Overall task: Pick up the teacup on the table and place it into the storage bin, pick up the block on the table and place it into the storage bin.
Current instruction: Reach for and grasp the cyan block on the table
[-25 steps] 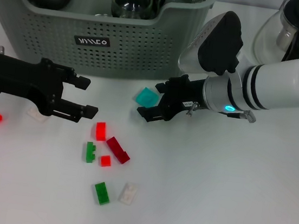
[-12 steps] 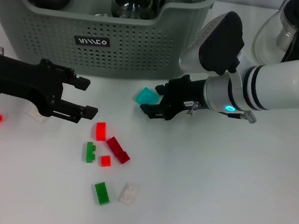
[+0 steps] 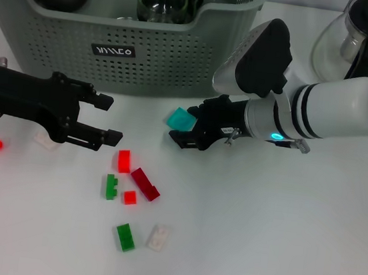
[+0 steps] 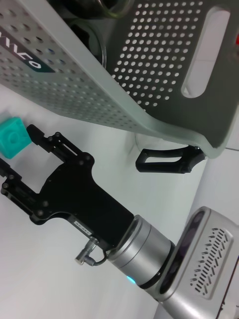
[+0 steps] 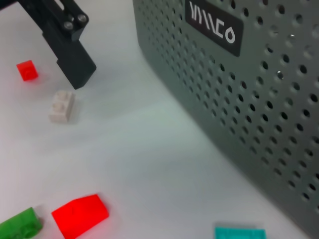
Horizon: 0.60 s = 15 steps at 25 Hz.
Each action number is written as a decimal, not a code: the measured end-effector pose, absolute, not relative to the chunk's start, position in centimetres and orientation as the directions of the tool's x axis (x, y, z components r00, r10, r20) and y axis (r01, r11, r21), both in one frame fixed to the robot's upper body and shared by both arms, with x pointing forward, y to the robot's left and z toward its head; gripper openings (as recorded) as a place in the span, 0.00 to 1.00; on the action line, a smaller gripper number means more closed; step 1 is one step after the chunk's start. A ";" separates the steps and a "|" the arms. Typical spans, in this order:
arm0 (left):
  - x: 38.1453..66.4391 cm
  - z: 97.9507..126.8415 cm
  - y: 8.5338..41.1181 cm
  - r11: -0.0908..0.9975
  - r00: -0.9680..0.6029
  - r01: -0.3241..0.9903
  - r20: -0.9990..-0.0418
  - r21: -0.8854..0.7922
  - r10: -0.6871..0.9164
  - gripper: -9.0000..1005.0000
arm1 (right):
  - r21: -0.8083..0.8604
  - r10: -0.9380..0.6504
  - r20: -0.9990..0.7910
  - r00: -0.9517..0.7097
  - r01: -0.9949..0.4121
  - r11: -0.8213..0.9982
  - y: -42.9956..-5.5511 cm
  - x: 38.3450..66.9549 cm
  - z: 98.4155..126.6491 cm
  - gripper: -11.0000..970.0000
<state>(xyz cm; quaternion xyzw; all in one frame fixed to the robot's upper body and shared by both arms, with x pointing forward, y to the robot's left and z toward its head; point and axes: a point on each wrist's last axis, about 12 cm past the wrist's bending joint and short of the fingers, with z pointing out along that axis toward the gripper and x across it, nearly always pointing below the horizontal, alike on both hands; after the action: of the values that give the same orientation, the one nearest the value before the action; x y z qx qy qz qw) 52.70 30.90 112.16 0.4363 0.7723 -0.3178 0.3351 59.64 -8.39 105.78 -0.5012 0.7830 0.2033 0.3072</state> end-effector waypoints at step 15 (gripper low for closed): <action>52.7 112.2 30.9 0.419 -0.393 0.887 -0.795 -0.194 0.462 0.75 | 0.009 -0.657 -0.688 -0.309 -0.908 0.418 -8.3 59.7 105.9 0.60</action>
<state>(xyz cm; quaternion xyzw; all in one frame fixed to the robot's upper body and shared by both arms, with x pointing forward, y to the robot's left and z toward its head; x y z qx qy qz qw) 52.75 30.91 112.15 0.4366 0.7723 -0.3159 0.3363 59.72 -8.29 105.85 -0.4997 0.7831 0.2031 0.3095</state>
